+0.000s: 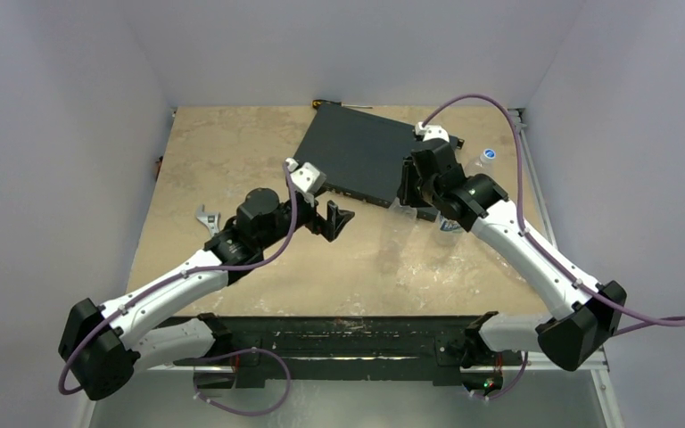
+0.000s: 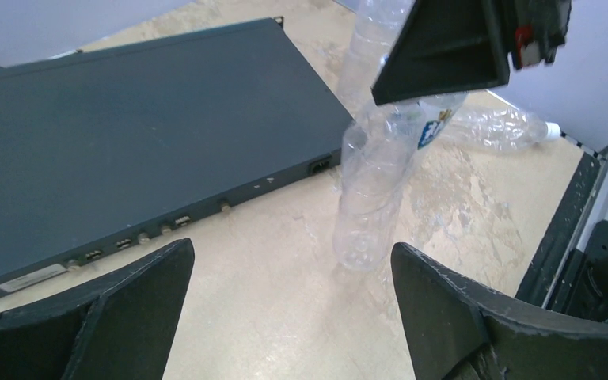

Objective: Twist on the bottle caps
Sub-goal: Place the plastic bottle at the center of the board.

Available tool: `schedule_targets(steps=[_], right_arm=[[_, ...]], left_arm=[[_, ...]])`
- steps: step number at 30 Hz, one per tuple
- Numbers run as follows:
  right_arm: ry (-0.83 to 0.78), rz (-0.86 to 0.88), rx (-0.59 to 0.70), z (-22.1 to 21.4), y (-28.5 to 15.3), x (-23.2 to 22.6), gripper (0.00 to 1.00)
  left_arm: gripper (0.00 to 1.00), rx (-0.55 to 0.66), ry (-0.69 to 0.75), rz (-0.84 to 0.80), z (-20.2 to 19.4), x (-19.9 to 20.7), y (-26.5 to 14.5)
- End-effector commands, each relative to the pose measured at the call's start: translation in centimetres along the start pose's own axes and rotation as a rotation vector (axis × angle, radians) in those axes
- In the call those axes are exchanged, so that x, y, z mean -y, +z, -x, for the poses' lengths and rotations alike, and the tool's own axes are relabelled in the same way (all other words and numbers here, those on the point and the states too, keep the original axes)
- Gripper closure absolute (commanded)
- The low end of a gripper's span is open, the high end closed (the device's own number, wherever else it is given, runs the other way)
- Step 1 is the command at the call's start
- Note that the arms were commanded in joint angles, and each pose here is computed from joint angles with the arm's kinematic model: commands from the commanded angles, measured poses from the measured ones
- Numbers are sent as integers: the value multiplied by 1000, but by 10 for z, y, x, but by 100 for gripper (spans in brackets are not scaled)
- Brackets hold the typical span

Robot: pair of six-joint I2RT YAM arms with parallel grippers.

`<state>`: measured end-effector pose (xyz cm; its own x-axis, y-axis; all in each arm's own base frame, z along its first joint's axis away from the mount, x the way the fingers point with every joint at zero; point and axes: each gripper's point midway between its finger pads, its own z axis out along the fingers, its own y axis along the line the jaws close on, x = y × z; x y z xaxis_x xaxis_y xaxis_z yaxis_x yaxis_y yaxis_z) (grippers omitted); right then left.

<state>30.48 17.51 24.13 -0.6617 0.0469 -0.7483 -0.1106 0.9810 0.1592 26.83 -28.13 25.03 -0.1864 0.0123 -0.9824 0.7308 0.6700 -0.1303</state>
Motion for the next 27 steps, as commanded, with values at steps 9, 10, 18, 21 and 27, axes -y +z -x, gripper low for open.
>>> schedule_targets(steps=[9, 10, 18, 21, 27], right_arm=[[82, -146, 228, 17, 7, 34, 100], [88, -153, 234, 16, 7, 36, 100], [83, -183, 279, 13, 9, 45, 100], [83, -174, 294, 10, 12, 46, 98], [73, -166, 280, -1, 19, 46, 93]], left_arm=[[3, 7, 18, 156, 16, -32, -18], [3, 10, 17, 158, 15, -33, -19], [3, 9, 15, 156, 12, -33, -19], [3, 14, 13, 154, 13, -32, -21], [2, 18, 15, 150, 13, -32, -21]])
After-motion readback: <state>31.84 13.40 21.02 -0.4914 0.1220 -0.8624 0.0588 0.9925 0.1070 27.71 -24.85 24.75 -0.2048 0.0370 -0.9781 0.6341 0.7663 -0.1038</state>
